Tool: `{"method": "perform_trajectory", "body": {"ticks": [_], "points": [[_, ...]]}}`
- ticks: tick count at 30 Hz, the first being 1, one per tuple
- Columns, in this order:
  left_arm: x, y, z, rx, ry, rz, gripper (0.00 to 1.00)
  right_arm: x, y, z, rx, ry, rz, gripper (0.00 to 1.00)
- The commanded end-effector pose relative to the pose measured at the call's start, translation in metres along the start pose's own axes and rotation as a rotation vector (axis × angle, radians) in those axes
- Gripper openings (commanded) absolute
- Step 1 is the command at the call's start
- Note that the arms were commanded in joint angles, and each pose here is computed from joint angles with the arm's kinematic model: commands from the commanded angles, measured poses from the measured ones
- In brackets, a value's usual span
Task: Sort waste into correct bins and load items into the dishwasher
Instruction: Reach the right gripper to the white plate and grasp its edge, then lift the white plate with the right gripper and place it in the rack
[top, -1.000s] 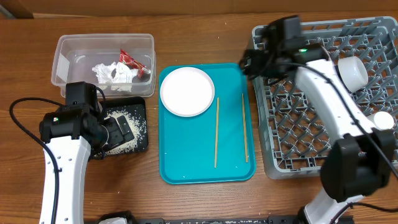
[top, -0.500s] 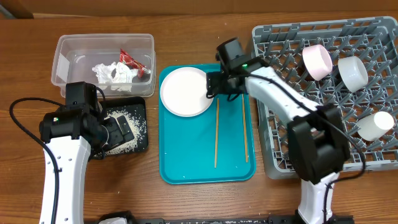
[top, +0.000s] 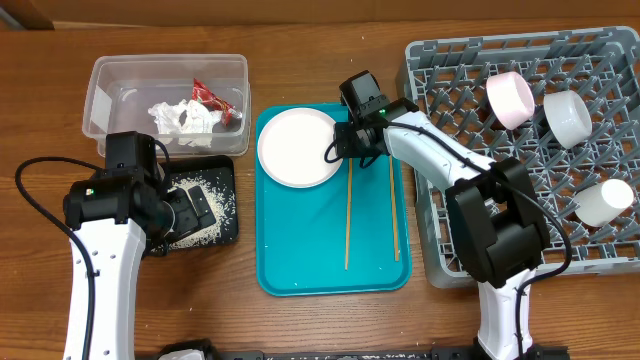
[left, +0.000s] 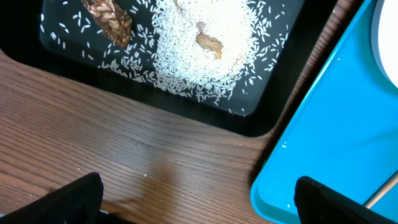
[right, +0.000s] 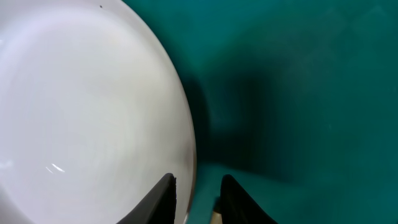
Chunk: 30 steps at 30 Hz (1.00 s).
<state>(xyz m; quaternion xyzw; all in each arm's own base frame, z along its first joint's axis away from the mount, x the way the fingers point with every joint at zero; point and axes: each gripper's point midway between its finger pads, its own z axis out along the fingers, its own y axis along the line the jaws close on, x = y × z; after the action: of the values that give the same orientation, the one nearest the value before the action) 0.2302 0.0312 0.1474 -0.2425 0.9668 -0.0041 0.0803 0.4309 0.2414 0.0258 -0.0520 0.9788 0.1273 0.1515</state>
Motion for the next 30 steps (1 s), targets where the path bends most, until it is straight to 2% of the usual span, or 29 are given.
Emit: {"method": "perform_trajectory", "body": {"ticks": [1,6,11,19,23,27,30], "points": [[-0.002,-0.001,-0.001,0.008,-0.001,-0.016,1.00,0.006,-0.004,0.007,0.017,0.023,0.003,0.26],[-0.002,-0.001,-0.001,0.008,-0.001,-0.016,1.00,0.011,-0.005,0.009,0.021,0.035,0.002,0.26],[-0.002,-0.001,-0.001,0.008,-0.001,-0.016,1.00,0.012,-0.006,0.010,0.024,0.041,0.003,0.20],[-0.002,-0.001,-0.001,0.008,-0.001,-0.016,1.00,0.024,-0.011,0.015,0.039,0.077,0.007,0.19],[-0.002,-0.001,-0.001,0.008,-0.001,-0.016,1.00,0.025,-0.012,0.016,0.040,0.079,0.007,0.14],[-0.002,-0.001,-0.001,0.008,-0.001,-0.016,1.00,0.022,-0.010,0.016,0.033,0.064,0.006,0.04],[-0.002,-0.001,-0.001,0.008,-0.001,-0.016,1.00,0.018,-0.011,0.014,0.032,0.057,0.008,0.04]]}}
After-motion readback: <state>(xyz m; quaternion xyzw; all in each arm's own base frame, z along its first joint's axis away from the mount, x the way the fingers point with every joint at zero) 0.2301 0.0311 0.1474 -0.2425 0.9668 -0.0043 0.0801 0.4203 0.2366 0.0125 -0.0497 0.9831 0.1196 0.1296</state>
